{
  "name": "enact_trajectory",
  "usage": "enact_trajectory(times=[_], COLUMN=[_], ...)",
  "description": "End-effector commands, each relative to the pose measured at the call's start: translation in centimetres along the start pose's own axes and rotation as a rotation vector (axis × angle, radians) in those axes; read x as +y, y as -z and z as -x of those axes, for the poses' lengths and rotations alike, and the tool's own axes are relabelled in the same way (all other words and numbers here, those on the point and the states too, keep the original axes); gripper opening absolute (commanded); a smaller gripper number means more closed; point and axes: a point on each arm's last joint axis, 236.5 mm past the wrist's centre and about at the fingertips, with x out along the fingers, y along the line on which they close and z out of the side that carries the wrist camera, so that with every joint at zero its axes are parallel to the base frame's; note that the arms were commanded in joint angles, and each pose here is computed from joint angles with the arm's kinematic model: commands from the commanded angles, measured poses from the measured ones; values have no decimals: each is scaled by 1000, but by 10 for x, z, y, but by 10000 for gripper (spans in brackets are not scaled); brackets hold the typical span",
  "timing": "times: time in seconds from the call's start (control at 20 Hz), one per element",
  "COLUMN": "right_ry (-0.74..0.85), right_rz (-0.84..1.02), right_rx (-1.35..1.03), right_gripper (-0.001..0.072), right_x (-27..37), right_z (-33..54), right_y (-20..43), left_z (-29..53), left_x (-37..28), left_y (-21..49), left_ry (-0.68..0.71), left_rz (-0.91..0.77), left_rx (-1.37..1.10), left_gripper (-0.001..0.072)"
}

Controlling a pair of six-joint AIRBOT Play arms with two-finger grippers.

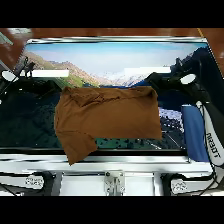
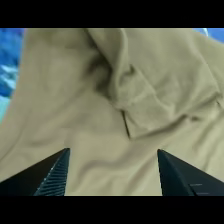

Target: Fold the shirts.

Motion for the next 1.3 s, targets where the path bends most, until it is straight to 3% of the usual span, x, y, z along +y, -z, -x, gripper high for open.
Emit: enact_trajectory(times=[0.0, 0.1, 0.15, 0.2, 0.3, 0.55, 0.85, 0.9, 0.95, 1.0, 1.05, 1.15, 1.25], right_ry=[24, 170, 267, 331, 328, 172, 83, 85, 85, 85, 92, 149, 160], right_rz=[125, 186, 193, 172, 81, -114, -165, -164, -165, -168, -169, -178, -215], right_rx=[67, 238, 360, 462, 581, 581, 525, 526, 526, 529, 538, 577, 612], right_gripper=[701, 699, 690, 690, 690, 690, 690, 690, 690, 690, 690, 691, 702], right_x=[-10, -52, -80, -101, -118, -115, -97, -97, -97, -97, -98, -112, -122], right_z=[58, 114, 143, 165, 187, 158, 142, 143, 143, 143, 144, 148, 143], right_y=[-1, 31, 55, 78, 119, 172, 167, 167, 167, 168, 170, 182, 206], left_z=[30, 59, 69, 72, 62, 7, -36, -40, -43, -45, -44, -40, -33], left_x=[29, 66, 77, 82, 87, 95, 75, 73, 73, 73, 73, 73, 69], left_y=[32, 69, 87, 105, 156, 250, 201, 200, 200, 199, 199, 201, 207], left_ry=[-53, -135, -144, -126, -65, -12, 60, 50, 43, 39, 39, 50, 81], left_rz=[20, 50, 79, 110, 182, 276, 318, 304, 303, 311, 312, 319, 293], left_rx=[185, 328, 379, 414, 499, 536, 270, 264, 261, 260, 259, 268, 297], left_gripper=[630, 495, 495, 508, 691, 685, 663, 617, 458, 242, 124, 35, 35])
